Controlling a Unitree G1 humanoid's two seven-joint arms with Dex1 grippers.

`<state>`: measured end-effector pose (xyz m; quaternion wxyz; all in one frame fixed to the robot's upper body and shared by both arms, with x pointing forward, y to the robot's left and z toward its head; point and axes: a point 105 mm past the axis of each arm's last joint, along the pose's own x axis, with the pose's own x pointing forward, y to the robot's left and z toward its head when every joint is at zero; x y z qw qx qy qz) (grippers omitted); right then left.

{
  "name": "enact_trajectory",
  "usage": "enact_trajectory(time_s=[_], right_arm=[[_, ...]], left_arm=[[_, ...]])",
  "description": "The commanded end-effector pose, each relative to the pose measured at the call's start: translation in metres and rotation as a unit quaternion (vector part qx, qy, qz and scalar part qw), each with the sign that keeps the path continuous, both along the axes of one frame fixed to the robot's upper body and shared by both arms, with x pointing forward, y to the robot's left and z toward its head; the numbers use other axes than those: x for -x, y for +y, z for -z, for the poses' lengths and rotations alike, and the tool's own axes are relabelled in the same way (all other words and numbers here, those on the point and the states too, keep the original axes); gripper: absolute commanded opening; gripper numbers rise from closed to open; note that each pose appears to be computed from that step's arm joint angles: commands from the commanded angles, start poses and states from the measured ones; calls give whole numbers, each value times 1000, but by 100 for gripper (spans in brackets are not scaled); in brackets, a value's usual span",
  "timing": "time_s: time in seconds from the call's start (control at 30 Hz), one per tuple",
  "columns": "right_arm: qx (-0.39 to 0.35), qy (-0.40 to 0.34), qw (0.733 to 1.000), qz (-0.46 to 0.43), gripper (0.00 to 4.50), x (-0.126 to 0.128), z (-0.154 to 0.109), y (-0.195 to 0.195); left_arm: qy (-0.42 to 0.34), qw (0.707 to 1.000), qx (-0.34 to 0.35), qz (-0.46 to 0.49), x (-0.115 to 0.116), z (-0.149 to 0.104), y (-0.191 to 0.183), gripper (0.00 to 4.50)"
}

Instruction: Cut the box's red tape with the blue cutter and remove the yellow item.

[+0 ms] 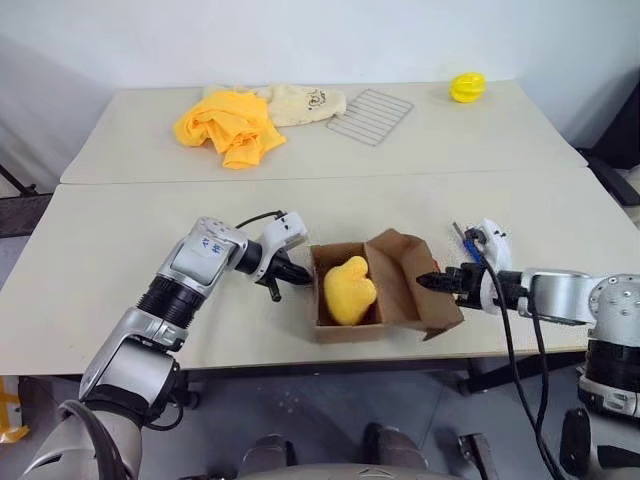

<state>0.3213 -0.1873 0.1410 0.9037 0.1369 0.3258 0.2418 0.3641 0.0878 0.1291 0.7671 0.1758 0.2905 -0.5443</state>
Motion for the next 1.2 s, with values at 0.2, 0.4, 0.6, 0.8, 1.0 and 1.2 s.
enact_trajectory(time_s=[0.2,0.4,0.6,0.8,1.0,1.2], right_arm=[[25,-106,993,-36,216,-12,-28,4],[51,-205,977,-43,327,-19,-50,1],[39,-360,932,-12,446,-26,-95,-12],[86,-396,910,-85,446,-10,-102,-17],[124,-382,891,-210,446,26,-95,-17],[155,-318,872,-339,450,75,-75,-14]], left_arm=[[-7,1000,-17,-5,-4,4,0,0],[-6,1000,-15,-9,-5,6,1,0],[-7,1000,-13,-25,-10,5,8,0],[-24,998,-8,-54,-22,-8,25,0],[-75,994,23,-76,-38,-40,35,0],[-171,979,106,-12,-32,-112,5,41]])
